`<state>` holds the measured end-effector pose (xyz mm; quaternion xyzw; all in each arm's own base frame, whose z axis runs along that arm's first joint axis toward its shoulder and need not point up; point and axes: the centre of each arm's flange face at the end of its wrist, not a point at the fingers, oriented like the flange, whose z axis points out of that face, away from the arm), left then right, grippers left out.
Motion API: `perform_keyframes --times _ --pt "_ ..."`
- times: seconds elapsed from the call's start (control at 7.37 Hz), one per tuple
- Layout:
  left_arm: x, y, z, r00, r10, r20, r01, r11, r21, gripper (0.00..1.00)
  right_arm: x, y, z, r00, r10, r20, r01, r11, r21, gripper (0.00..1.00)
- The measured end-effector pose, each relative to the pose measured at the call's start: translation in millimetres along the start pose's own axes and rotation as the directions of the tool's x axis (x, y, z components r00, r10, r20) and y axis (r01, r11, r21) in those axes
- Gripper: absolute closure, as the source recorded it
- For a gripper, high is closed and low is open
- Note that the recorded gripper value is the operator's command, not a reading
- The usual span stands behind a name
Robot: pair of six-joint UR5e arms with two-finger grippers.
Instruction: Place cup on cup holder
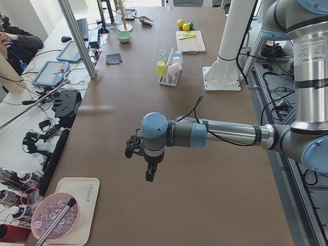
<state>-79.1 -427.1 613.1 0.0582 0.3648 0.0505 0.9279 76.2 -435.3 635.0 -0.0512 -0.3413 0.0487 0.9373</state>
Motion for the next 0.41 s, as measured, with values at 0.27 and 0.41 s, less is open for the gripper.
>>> perform_keyframes --times 0.27,0.41 --pt "-0.7 0.5 1.0 1.0 -0.03 -0.001 0.03 1.0 -0.002 0.01 0.4 0.0 0.3 1.0 0.0 0.0 0.0 1.0 0.0 0.0" --pt "-1.2 0.8 1.6 0.999 -0.033 -0.001 0.033 0.999 -0.003 0.01 0.4 0.0 0.3 1.0 0.0 0.0 0.0 1.0 0.0 0.0"
